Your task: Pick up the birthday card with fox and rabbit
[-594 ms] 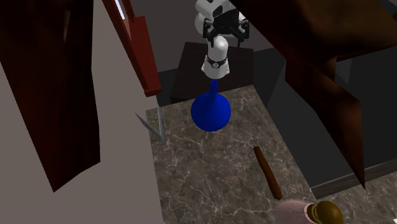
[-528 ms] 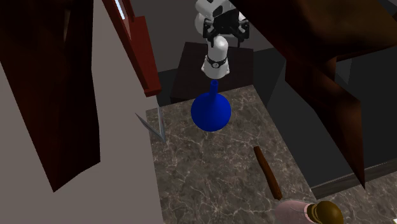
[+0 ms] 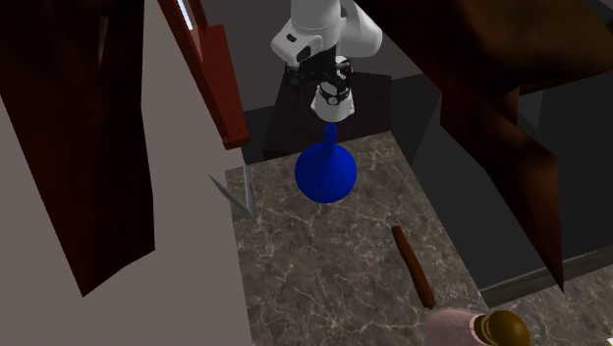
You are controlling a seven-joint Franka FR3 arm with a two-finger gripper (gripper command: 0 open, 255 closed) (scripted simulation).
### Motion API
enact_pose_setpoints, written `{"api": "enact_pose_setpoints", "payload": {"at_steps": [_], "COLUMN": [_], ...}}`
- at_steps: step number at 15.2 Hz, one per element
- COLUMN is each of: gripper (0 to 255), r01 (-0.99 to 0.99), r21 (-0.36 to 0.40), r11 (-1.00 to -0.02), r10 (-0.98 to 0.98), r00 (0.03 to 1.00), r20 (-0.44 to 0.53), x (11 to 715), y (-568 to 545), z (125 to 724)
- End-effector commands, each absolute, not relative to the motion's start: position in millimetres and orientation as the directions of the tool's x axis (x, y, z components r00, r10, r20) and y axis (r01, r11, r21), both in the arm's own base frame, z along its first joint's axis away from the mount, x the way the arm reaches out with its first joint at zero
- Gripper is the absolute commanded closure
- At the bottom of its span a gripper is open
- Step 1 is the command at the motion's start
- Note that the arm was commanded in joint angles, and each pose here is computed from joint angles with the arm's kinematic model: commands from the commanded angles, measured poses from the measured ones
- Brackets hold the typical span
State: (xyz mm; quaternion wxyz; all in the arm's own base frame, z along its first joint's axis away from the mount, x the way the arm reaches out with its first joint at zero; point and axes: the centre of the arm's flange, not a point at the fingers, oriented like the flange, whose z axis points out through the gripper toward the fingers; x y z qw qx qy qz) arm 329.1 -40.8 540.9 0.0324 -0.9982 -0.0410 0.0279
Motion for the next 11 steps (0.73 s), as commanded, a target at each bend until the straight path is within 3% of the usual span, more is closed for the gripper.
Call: {"api": "enact_pose_setpoints", "payload": {"at_steps": [1,11], "gripper": [0,0], "r01": [0.105,0.218], "r21": [-0.055,0.006], "r11": [-0.993,-0.976], "r10": [0.108,0.218], "r00": [0.993,0.976], "r20": [-0.038,0.022], "x": [339.0,405.0], "y": [-57.5,-133.9], "z": [524.9,458.4]}}
